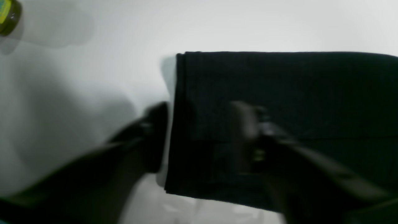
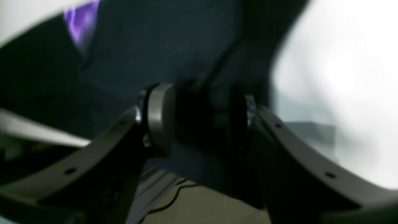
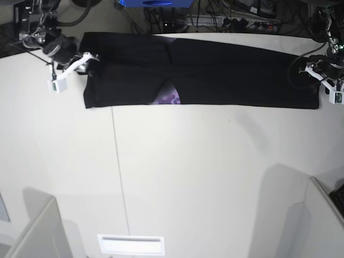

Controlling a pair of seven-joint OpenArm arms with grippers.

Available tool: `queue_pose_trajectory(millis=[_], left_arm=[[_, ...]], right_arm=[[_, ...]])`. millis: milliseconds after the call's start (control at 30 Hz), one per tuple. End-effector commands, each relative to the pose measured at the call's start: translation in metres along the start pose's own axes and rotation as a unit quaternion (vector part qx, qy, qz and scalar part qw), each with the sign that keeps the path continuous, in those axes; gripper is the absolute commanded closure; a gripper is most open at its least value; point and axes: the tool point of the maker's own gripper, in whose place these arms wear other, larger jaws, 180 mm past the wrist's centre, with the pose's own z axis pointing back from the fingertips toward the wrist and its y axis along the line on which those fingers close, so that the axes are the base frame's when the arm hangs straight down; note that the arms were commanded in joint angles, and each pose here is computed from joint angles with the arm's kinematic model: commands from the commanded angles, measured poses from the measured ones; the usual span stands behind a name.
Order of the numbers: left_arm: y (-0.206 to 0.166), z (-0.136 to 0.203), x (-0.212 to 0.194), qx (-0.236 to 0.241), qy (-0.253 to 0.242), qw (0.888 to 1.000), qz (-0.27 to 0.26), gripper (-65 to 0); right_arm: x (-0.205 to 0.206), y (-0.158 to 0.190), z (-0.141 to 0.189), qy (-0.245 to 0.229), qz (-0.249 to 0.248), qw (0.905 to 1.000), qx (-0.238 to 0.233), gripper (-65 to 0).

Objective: Fold the T-shirt properly
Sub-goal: 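Release the folded strip and regrasp its two ends with both grippers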

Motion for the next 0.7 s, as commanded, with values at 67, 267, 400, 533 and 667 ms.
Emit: queue_pose_trajectory(millis=[67,267,400,533,667], left_arm=[[0.002,0.007,0.023,0.003,-0.034,0.999,-0.011,-45.7],[-0.025,0.018,0.043,-0.016,-0.076,0.997,-0.002,-37.5],[-0.035,0.014,0.046,-0.020,-0.088,0.996,0.025,0.0],[-0.032,0.015,0.045,-0.014,-0.092,0.995,0.036,0.0],[-0.025,0.007,0.028,-0.008,-0.070,0.996,0.053,0.0]], right_arm=[[0.016,0.004,0.009,-0.024,0.014,0.9996,0.004,-27.0],[0.025,0.017,0.009,-0.036,0.030,0.9987,0.019,-11.4],[0.016,0.042,0.000,-0.021,0.054,0.9966,0.058,0.0],[0.005,0.064,-0.008,-0.003,0.086,0.9917,0.096,0.0],[-0.003,0.071,-0.018,0.014,0.089,0.9900,0.109,0.0]])
